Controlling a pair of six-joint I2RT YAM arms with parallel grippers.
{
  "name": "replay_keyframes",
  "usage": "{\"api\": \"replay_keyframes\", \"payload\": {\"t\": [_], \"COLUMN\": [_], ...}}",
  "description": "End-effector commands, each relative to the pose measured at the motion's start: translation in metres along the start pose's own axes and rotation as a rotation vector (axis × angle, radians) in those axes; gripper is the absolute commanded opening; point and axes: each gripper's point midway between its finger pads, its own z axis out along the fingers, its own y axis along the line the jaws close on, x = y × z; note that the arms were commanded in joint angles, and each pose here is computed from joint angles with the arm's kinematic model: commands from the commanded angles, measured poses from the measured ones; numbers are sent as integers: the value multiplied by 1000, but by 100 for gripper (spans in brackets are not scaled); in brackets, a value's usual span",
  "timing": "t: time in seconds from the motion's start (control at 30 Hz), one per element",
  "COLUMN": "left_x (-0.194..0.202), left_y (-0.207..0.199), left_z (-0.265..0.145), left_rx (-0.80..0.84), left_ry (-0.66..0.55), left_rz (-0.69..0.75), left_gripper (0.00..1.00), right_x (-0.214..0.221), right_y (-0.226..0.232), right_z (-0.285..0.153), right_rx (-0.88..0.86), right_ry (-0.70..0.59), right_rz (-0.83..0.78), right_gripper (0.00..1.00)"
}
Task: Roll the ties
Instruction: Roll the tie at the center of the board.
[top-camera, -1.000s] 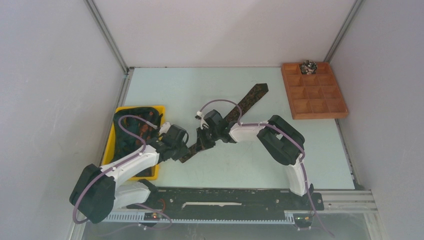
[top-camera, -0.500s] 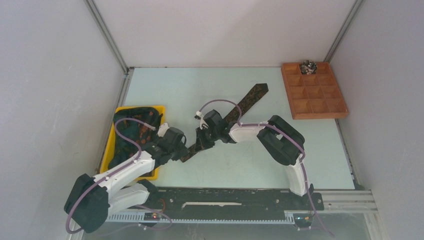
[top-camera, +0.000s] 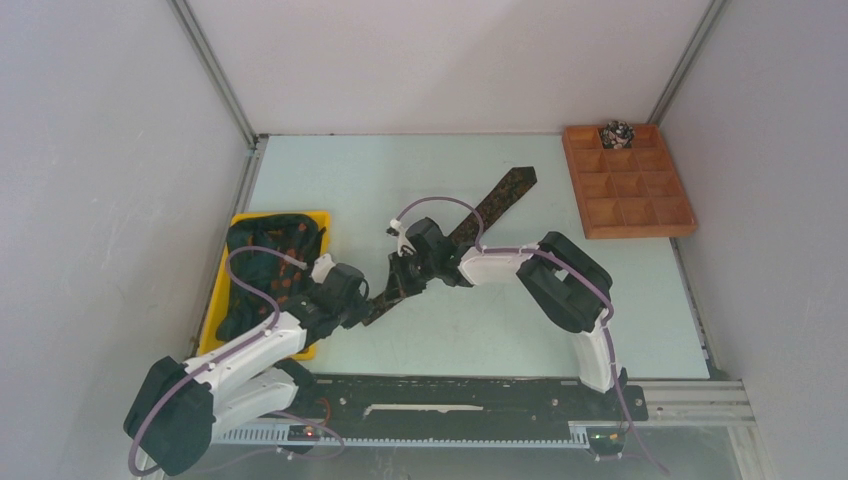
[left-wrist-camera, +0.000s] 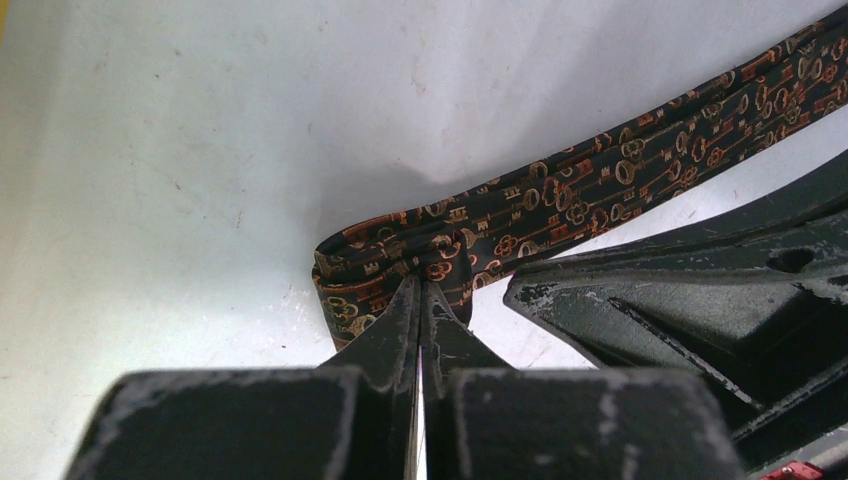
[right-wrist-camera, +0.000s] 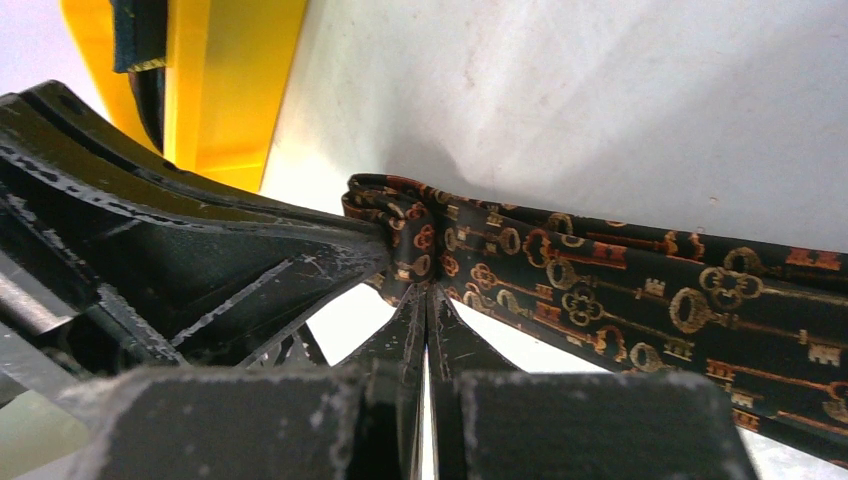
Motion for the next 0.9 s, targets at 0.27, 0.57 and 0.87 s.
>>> {"api": "replay_keyframes", "payload": {"t": [0.27,0.57,0.87], "left_x": [-6,-8,-7], "left_y": [0,0,-1], "left_z": [-2,-4,-12], "left_rx": [42,54,87], "left_ry": [-58,-70,-63], "left_rz": [-25,-25,2], "left_gripper": [0,0,10], "right_x": [-10,-2,0], "right_y": [40,27,17], "right_z": [2,18,21], "right_rx": [-112,-97,-64], "right_ry": [-50,-11,-6], "right_rz": [-39,-18,-10], "right_gripper": [0,0,0]}}
